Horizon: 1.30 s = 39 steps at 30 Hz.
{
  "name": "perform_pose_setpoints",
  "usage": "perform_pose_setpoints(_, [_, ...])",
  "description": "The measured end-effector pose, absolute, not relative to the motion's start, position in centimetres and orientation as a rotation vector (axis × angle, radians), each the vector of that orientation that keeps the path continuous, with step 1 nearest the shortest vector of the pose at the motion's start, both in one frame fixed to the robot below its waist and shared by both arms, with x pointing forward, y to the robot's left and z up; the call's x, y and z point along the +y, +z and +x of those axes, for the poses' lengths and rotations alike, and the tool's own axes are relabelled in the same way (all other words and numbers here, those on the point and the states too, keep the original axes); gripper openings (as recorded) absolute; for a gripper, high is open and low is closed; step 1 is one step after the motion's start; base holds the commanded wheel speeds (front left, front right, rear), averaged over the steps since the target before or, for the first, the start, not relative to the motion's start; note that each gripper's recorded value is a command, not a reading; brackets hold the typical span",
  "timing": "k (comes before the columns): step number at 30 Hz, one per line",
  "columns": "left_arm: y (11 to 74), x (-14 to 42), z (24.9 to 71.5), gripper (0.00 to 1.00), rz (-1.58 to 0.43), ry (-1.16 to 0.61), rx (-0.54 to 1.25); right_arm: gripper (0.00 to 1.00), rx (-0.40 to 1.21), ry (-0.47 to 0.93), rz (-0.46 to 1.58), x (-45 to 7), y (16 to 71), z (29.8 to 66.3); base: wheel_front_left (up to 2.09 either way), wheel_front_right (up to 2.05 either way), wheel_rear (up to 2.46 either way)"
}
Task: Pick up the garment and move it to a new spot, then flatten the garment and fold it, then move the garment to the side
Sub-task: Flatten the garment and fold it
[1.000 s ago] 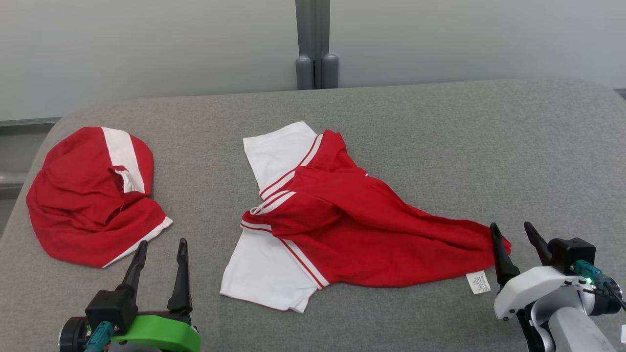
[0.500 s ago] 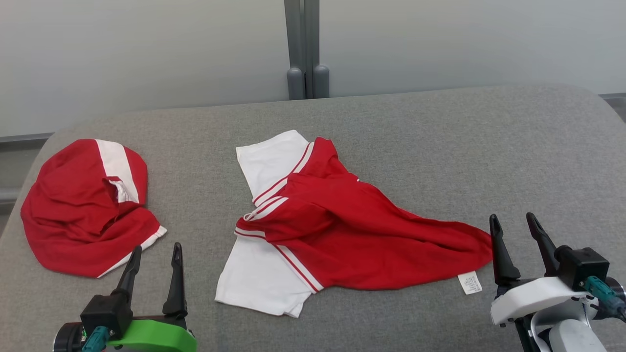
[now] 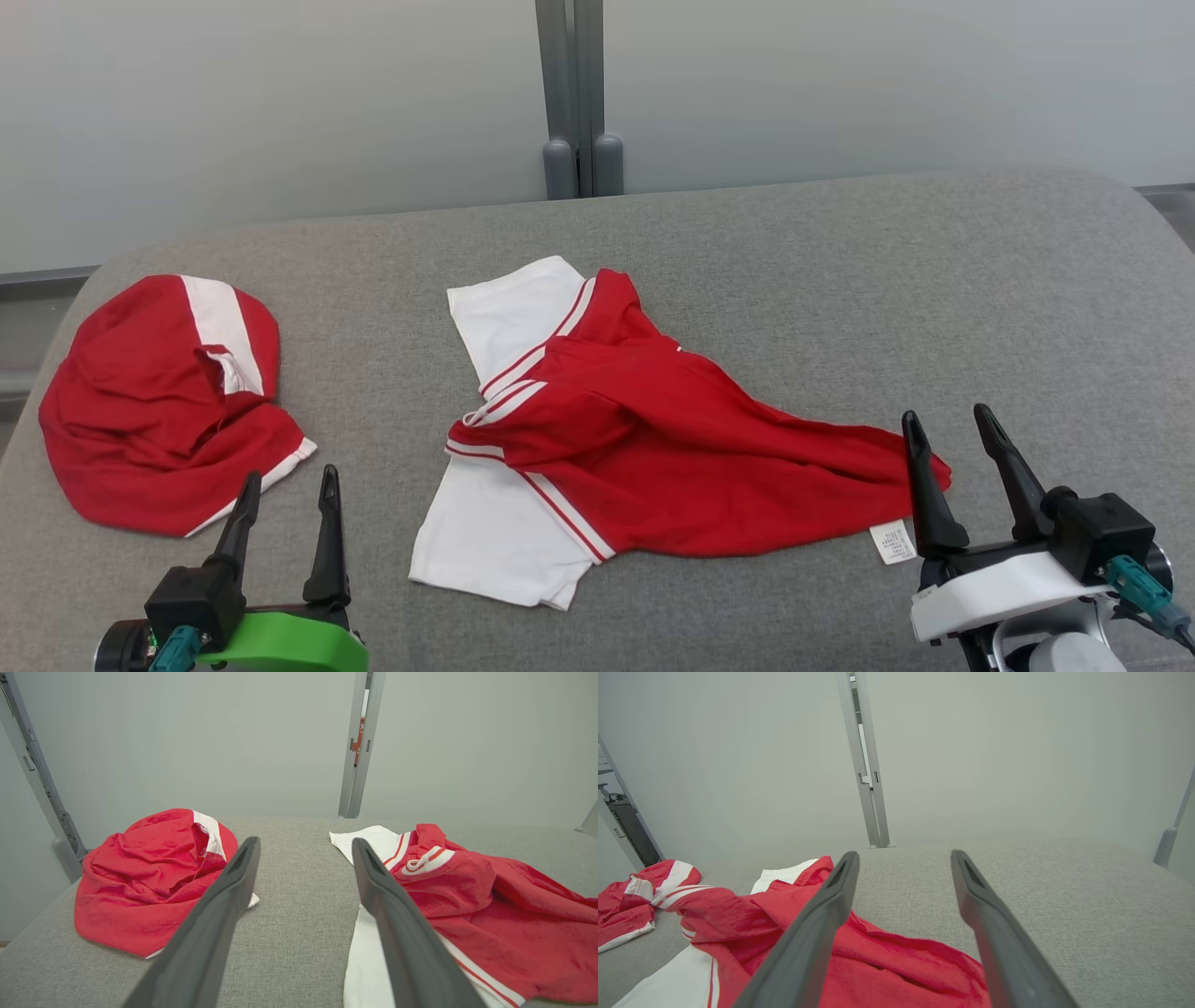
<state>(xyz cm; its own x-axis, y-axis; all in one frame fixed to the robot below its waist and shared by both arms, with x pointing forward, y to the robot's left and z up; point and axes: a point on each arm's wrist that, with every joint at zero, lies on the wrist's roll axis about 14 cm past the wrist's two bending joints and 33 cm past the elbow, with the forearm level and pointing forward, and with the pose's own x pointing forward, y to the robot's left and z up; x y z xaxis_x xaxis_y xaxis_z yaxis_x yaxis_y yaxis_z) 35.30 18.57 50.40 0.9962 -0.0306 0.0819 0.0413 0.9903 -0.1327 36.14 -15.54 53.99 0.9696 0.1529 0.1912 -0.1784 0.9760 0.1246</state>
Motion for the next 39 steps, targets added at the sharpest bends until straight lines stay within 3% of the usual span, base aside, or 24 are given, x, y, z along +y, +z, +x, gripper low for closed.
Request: perform_pose_setpoints(39, [49.8,19.1,34.2,1.00,-0.103,-0.024,-0.064,1.00,-0.181,0.174,0.177,-14.7,53.9,35.4,0.00,0.00,0.00])
